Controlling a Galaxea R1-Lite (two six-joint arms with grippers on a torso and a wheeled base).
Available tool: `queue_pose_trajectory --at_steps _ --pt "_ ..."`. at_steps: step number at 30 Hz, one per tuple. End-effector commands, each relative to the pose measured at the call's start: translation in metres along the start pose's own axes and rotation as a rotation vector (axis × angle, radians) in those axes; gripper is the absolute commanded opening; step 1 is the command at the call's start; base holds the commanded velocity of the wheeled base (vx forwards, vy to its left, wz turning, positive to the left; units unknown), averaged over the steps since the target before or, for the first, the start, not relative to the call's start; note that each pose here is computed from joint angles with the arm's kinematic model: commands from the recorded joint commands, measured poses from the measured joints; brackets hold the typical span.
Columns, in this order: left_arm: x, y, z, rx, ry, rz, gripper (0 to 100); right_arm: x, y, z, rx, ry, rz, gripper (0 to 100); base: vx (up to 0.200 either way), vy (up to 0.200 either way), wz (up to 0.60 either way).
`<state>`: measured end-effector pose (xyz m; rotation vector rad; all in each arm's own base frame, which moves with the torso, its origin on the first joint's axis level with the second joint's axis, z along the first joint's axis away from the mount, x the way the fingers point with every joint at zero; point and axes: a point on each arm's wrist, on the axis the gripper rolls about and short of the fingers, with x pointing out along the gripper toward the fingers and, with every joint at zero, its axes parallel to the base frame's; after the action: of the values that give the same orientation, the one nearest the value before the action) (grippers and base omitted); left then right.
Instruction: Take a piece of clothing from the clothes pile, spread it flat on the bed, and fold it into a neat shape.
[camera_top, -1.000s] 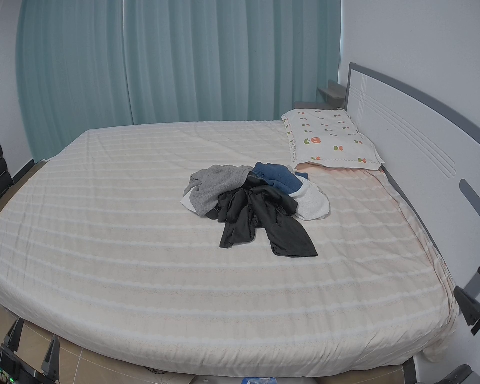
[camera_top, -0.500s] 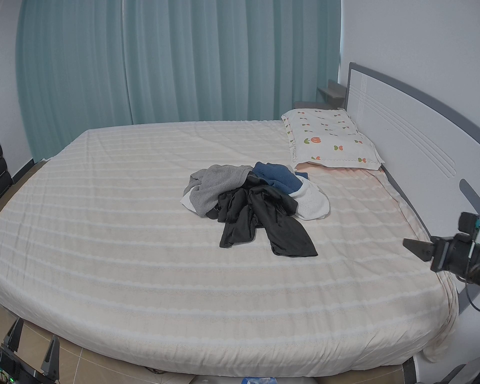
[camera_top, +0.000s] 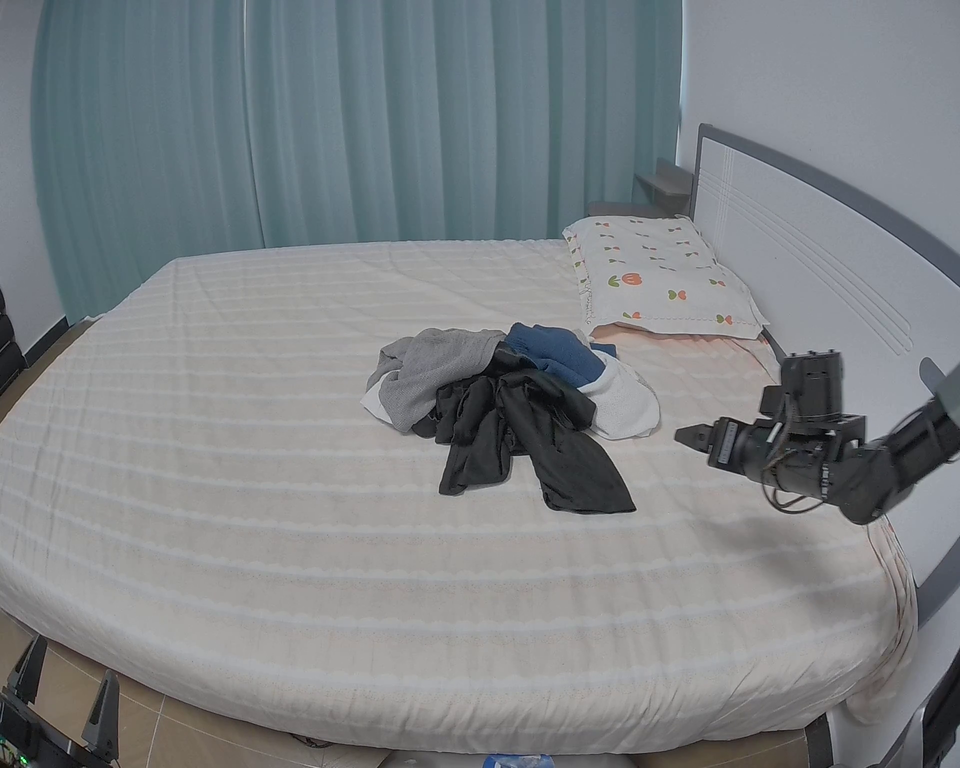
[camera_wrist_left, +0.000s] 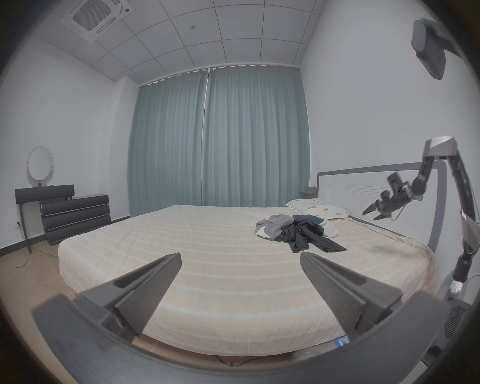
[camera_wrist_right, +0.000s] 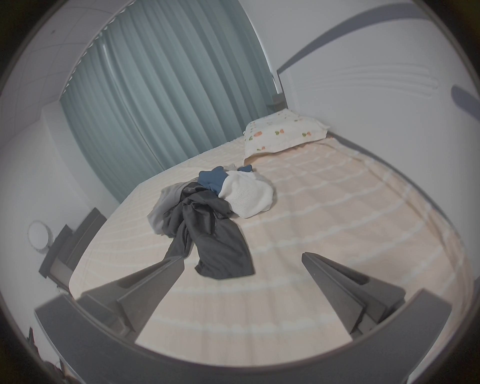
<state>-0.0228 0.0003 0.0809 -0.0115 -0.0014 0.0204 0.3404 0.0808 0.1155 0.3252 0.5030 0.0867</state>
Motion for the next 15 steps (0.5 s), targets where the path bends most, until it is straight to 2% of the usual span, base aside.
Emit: queue_pose_trajectory --at_steps 1,5,15 --pt "0.000 0.000 -0.005 -0.001 -0.002 0.001 100 0.135 0.020 -0.068 0.100 0.089 -0.009 100 0.000 0.000 0.00" --pt "0.000 0.000 -0.005 -0.001 -0.002 0.001 100 0.151 0.023 -0.092 0.093 0.122 -0.022 100 0.000 0.000 0.00" --pt "0.000 0.000 -0.005 -0.001 -0.002 0.001 100 0.171 0.027 -0.101 0.084 0.096 -0.050 100 0.000 0.000 0.00"
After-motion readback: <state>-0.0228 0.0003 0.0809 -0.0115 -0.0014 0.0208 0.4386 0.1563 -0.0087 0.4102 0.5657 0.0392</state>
